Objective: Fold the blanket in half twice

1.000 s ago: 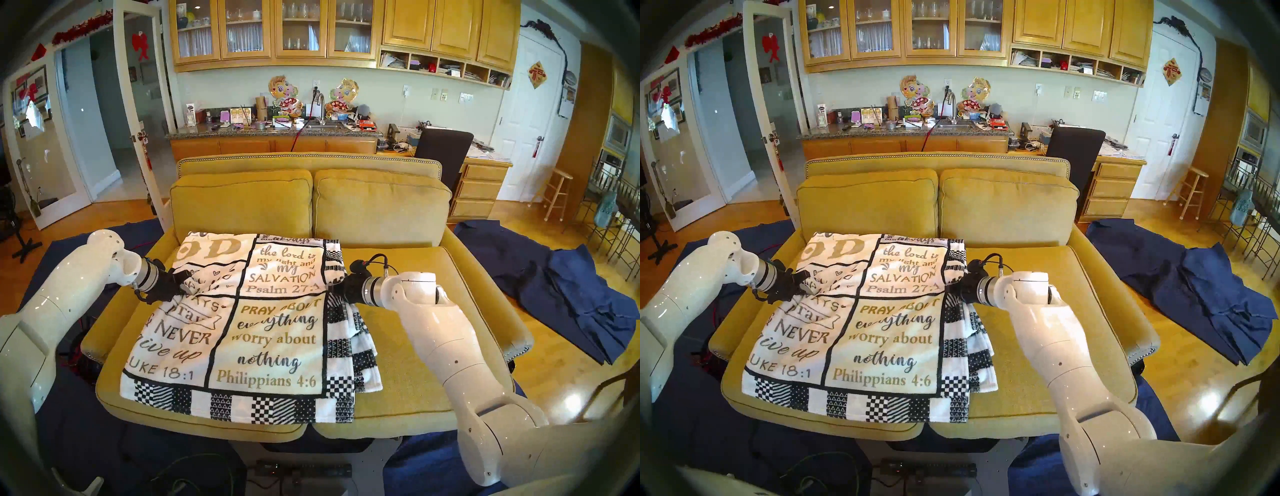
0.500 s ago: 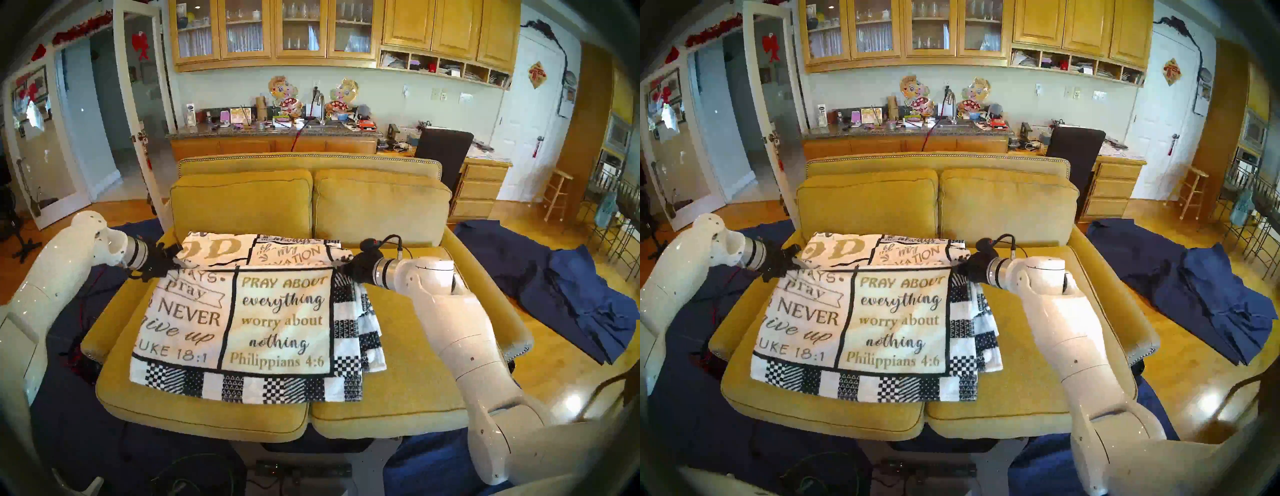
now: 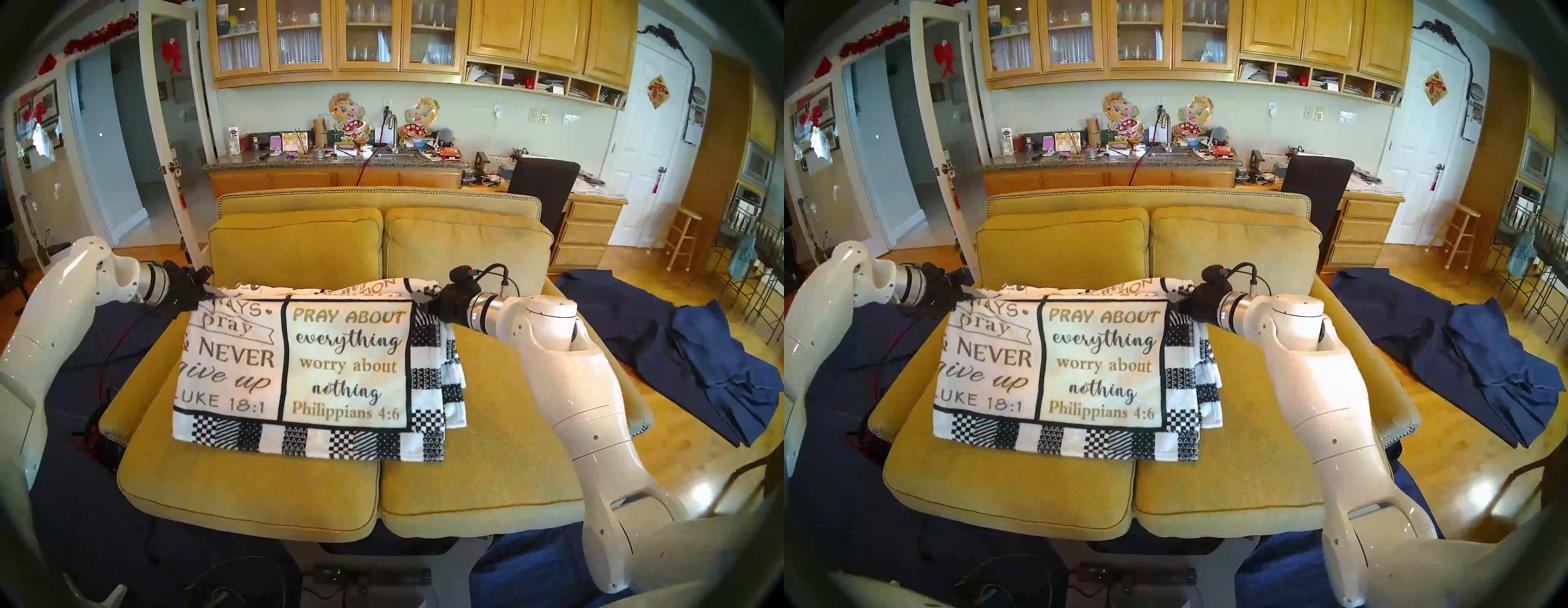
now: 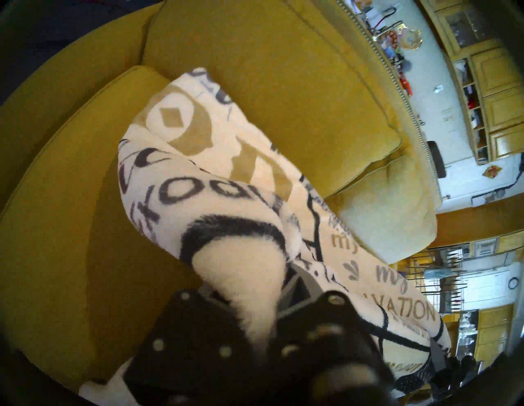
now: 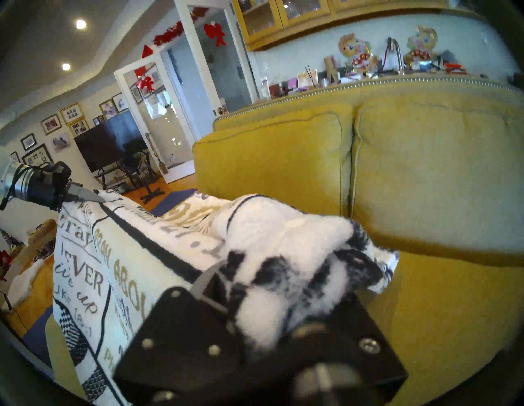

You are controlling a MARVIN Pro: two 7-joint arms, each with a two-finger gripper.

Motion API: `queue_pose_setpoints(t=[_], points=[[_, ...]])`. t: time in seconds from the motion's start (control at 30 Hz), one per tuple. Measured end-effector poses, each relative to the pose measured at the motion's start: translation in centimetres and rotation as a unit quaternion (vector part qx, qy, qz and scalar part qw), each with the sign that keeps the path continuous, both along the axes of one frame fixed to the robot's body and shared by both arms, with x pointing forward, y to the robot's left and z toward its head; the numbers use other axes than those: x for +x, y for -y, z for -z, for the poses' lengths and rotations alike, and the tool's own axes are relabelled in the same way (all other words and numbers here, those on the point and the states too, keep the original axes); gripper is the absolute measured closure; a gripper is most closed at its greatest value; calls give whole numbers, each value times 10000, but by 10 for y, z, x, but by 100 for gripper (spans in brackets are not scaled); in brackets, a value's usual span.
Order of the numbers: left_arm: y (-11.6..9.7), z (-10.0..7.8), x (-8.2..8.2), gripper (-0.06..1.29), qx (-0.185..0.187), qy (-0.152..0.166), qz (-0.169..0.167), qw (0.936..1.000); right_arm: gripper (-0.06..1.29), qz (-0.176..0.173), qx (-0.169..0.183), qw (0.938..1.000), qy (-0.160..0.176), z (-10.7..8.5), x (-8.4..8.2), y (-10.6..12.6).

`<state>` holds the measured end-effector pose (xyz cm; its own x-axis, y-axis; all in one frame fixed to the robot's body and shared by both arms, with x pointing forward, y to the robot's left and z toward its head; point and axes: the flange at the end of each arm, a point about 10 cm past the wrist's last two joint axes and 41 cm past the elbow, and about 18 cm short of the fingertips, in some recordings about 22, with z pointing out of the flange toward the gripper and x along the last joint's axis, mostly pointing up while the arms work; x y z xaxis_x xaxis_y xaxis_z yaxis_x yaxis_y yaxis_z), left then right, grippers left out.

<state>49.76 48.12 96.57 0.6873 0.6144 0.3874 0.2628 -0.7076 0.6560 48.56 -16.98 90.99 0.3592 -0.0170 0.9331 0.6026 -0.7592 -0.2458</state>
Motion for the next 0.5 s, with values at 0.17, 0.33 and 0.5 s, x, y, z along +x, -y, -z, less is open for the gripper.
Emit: queue_pose_setpoints(t=[0.17, 0.33, 0.5], points=[[-3, -21, 0, 118, -57, 241, 10, 9997, 112, -46, -9, 9996, 281, -21, -3, -1], [-4, -46, 0, 119, -90, 517, 43, 9986, 112, -79, -28, 9981, 612, -46, -6, -1], [-6, -69, -2, 119, -108, 766, 70, 9970, 112, -108, -50, 9955, 936, -71, -9, -2]])
